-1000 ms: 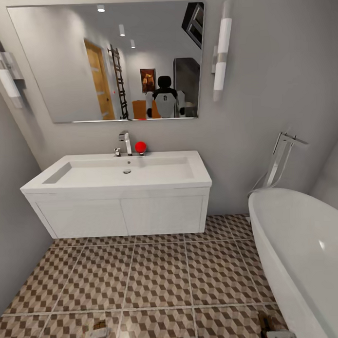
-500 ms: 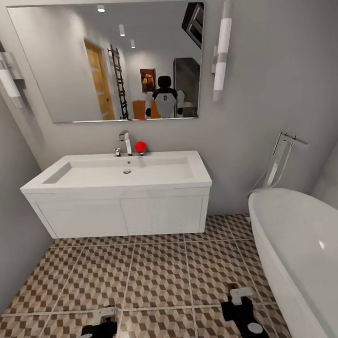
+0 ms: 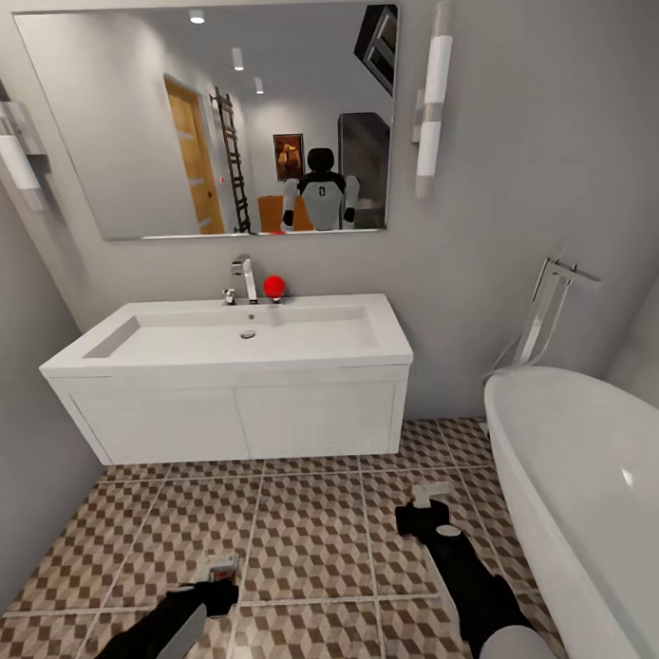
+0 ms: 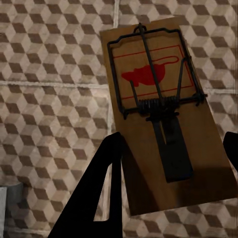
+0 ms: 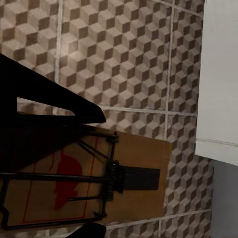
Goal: Take the four mousetraps from the cabinet in the bathroom and place them on the bathroom floor. Make sure all four end up on the same floor surface, and ensure that at least two of them are either under or directly next to the same bathroom sink.
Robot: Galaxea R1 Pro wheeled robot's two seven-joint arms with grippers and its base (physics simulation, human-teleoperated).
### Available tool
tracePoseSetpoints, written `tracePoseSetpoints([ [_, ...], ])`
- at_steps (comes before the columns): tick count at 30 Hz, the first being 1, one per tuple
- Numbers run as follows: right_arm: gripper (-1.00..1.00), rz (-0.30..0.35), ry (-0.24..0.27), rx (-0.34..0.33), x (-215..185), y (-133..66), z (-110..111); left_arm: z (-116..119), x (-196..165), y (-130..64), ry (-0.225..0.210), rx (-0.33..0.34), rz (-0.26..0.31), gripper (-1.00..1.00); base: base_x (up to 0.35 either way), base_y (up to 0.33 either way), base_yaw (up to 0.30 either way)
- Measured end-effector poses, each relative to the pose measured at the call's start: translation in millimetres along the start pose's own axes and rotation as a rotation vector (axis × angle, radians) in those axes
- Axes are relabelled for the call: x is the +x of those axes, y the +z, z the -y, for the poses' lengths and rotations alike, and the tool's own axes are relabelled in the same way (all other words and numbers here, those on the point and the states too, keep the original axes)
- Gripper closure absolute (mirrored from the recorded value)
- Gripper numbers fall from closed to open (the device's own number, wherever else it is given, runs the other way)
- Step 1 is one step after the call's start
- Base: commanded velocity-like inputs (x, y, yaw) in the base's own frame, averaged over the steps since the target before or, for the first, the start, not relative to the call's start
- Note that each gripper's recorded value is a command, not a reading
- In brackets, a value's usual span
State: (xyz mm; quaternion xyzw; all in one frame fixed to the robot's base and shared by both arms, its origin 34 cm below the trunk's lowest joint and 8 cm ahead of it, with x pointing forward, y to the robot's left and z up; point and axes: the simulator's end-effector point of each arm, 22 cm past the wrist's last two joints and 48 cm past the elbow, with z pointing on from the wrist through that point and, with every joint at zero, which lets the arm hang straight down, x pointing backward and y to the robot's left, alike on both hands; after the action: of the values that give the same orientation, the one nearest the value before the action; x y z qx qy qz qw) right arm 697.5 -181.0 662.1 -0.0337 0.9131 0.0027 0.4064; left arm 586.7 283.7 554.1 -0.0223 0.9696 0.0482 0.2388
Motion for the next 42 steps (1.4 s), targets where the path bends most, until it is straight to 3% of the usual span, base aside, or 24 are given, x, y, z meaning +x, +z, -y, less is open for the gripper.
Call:
tracePoseSetpoints([
  [4,1.00,0.016,-0.057,-0.029,-8,-0.8,-15,10,-32,-6.3,-0.010,0.026,0.094,1.00,0.000,0.000,0.000],
  [8,1.00,0.020,-0.077,-0.040,-9,-1.2,-21,2,-52,-11.4,-0.006,0.026,0.142,1.00,0.000,0.000,0.000],
  [18,1.00,0.021,-0.080,-0.041,-10,-1.3,-22,1,-60,-14.3,-0.002,0.032,0.162,1.00,0.000,0.000,0.000],
  [24,1.00,0.028,-0.079,-0.036,-13,-1.8,-20,18,-80,-24.3,-0.001,0.069,0.208,1.00,0.000,0.000,0.000],
  [32,1.00,0.071,-0.077,-0.026,-35,-5.8,-16,20,-83,-25.8,-0.001,0.074,0.213,1.00,0.000,0.000,0.000],
  [42,1.00,0.077,-0.076,-0.024,-38,-6.3,-16,24,-87,-28.1,-0.001,0.081,0.223,1.00,0.000,0.000,0.000],
])
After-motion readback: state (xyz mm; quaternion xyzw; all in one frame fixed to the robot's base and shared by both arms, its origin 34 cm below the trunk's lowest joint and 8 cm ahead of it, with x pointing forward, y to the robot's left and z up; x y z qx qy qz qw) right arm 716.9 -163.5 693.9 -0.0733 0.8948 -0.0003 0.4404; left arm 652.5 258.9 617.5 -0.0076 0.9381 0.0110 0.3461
